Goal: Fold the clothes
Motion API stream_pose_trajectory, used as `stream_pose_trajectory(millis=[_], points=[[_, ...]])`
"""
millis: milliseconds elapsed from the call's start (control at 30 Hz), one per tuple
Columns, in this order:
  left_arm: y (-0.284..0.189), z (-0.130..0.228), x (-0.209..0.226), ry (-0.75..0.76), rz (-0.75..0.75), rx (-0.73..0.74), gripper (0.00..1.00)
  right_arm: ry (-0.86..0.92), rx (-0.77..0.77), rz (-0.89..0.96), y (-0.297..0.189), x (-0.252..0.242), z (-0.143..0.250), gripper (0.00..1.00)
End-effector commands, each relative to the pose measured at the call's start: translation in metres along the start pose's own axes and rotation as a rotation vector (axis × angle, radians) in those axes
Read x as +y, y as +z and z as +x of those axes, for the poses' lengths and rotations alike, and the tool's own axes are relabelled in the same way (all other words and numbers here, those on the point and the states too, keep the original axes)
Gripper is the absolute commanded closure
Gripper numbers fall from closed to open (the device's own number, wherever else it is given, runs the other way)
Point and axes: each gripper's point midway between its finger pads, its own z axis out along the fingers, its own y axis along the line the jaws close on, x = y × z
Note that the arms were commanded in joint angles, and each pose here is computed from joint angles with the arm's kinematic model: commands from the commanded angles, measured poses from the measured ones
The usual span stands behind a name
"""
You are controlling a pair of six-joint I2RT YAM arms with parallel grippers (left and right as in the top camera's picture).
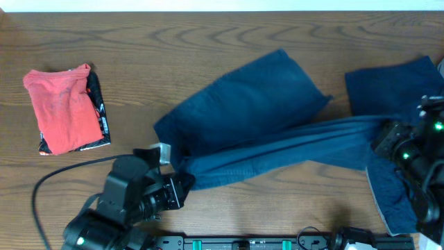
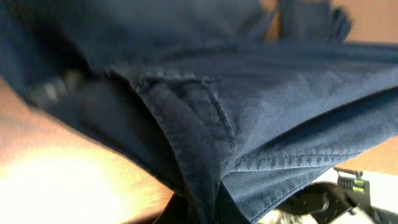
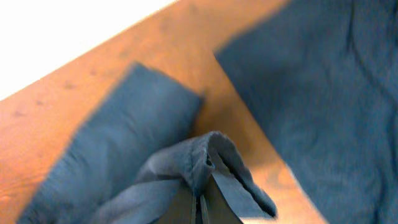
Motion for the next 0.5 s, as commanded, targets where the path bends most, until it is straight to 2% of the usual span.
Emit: stream_pose_trajectory(millis=[0,167,333,467], points=[[-0.019,-0.045,0.023,0.017,-0.181,-0.25,0.94,-0.086,-0.115,0.076,-0.001,-0.009,-0.035,0.99],[-0.012,-0.084,0.032,0.015,-0.283,-0.376,0.94,-0.149,-0.117,-0.084,0.034,0.027,-0.056,0.99],[0.025,-0.102,0.046,-0.002,-0.373,-0.335,0.94,-0.185,-0.033,-0.177,0.098,0.056,-0.056,0.99],[0.057,-0.108,0.066,-0.062,-0.447,-0.272,0.94,-0.212,0.077,-0.2,0.151,0.071,-0.035,0.99]])
